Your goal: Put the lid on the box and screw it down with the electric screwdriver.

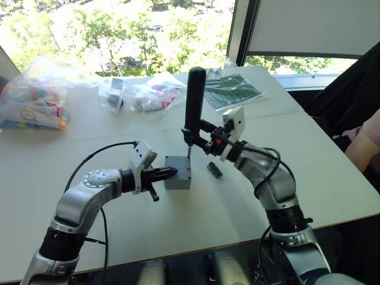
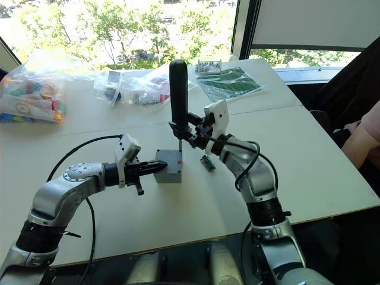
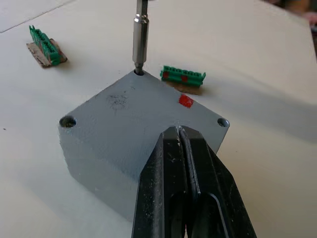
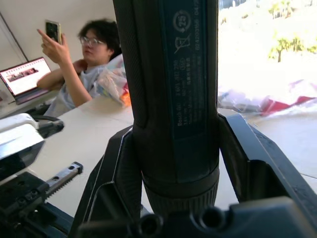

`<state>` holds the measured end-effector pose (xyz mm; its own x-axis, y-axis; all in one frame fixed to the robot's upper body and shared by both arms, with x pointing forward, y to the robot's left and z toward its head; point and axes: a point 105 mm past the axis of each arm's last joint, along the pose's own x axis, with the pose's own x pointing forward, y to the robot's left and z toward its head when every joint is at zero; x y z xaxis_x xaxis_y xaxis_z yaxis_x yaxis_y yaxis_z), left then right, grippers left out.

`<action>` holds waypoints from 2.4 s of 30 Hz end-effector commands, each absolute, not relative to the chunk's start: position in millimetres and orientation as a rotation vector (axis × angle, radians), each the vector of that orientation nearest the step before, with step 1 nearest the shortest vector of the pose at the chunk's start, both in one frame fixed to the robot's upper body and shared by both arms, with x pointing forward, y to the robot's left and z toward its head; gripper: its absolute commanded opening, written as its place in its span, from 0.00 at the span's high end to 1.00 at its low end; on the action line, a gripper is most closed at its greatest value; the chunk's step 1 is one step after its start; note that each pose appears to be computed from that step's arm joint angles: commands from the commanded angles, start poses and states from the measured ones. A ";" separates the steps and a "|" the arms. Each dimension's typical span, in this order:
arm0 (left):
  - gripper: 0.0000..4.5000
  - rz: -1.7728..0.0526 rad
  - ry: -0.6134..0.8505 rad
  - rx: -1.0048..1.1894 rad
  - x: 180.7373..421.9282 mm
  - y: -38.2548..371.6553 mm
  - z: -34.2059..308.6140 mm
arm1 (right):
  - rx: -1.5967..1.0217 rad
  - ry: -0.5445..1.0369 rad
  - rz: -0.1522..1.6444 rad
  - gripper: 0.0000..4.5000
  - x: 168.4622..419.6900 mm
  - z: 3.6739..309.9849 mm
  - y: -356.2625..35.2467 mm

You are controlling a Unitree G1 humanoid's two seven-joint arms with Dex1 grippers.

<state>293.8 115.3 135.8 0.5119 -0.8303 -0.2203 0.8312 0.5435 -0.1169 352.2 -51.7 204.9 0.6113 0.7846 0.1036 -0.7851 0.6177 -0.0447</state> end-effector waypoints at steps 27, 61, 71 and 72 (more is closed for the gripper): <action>1.00 -0.987 0.384 0.079 213.8 163.9 169.9 | 0.143 0.826 0.472 0.59 346.7 209.3 -214.9; 1.00 -0.930 0.530 -0.068 179.1 181.8 132.0 | -0.287 0.322 1.135 0.01 268.5 179.3 -163.0; 1.00 -0.930 0.570 -0.118 169.2 183.9 121.2 | -0.219 0.419 1.243 0.01 220.4 141.9 -138.1; 1.00 -0.932 0.567 -0.121 169.6 183.2 121.5 | -0.218 0.419 1.240 0.01 220.6 140.6 -138.0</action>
<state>168.3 186.0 115.7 0.4574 -0.7756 -0.4350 0.7082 0.6136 -0.3493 222.4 -142.5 136.7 0.2596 0.8613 -0.4367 -0.9374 0.3334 0.1003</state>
